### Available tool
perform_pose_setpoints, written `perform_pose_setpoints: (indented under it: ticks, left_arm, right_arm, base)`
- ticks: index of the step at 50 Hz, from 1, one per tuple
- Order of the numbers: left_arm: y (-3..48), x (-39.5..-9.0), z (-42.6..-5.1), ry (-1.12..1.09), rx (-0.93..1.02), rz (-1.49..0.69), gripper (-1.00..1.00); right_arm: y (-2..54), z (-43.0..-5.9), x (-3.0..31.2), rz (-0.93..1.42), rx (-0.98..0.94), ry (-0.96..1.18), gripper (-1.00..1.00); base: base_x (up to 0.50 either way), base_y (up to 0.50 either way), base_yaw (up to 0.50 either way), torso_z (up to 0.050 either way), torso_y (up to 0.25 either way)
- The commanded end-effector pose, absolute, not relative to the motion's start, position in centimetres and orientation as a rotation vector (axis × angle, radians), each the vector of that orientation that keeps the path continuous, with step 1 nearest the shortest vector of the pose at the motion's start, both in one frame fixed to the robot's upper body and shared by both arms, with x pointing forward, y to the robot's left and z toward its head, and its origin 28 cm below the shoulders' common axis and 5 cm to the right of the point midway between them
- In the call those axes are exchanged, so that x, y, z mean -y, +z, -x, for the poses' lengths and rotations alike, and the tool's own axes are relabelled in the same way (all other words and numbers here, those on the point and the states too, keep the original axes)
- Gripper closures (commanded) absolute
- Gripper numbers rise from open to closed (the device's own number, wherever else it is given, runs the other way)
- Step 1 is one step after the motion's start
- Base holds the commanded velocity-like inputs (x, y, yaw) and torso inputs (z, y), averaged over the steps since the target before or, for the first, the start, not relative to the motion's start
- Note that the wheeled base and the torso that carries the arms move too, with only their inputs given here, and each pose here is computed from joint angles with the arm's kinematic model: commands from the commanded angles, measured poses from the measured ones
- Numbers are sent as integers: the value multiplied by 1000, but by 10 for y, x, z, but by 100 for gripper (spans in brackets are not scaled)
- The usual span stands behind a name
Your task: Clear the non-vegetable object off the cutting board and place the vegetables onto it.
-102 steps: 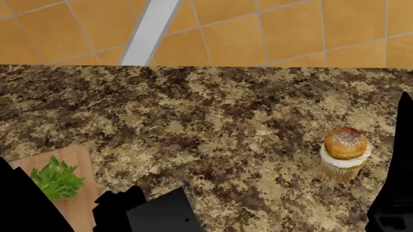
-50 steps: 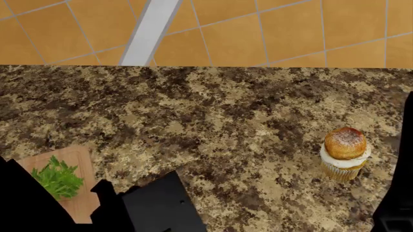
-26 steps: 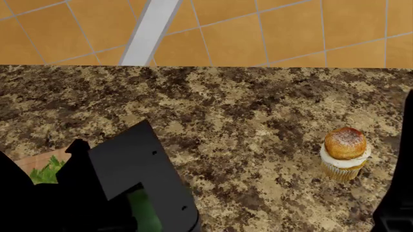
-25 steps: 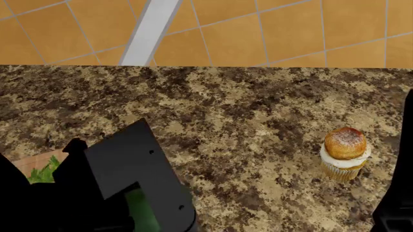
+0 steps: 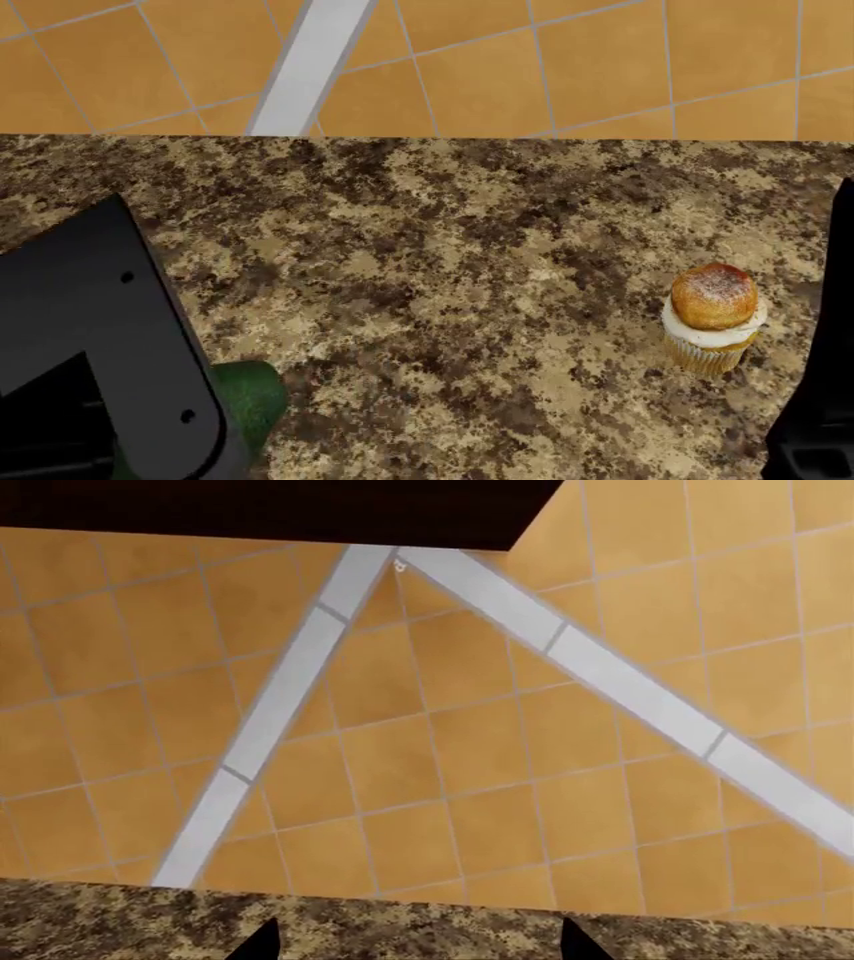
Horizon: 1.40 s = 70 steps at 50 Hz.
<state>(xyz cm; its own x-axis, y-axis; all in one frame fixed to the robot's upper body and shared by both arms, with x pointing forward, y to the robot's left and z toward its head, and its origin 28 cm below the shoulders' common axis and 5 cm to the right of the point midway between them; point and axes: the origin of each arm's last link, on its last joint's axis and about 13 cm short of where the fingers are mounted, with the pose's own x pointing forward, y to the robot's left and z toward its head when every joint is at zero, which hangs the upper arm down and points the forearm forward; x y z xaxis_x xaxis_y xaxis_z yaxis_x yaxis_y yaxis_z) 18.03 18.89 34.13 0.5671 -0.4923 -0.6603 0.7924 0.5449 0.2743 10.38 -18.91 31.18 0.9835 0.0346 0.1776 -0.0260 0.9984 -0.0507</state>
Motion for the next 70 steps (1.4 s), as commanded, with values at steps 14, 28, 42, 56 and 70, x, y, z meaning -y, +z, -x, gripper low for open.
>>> perform_pose_setpoints:
  ticks: [14,28,42,56,70]
  left_arm:
    - [344,-212,-152,-789,-589,-577,100]
    - [321,-232,-152,-706,-601,-521,100]
    - [302,-236,-155,-704,-609,-466,100]
    - [282,-234,-165,-723,-616,-412,100]
    - [258,-238,-171,-697,-648,-421,100]
  right_arm:
    - [306,-103,190,55,208,26,-100]
    - [307,-105,188,56,207,30,-100]
    - [307,-104,188,57,209,31,-100]
    - [306,-101,189,57,208,24,-100]
    - [307,-99,188,57,209,23,-100]
  base:
    - [0,0,0,0,0]
    - [0,0,0,0,0]
    - [0,0,0,0,0]
    - [0,0,0,0,0]
    - [0,0,0,0,0]
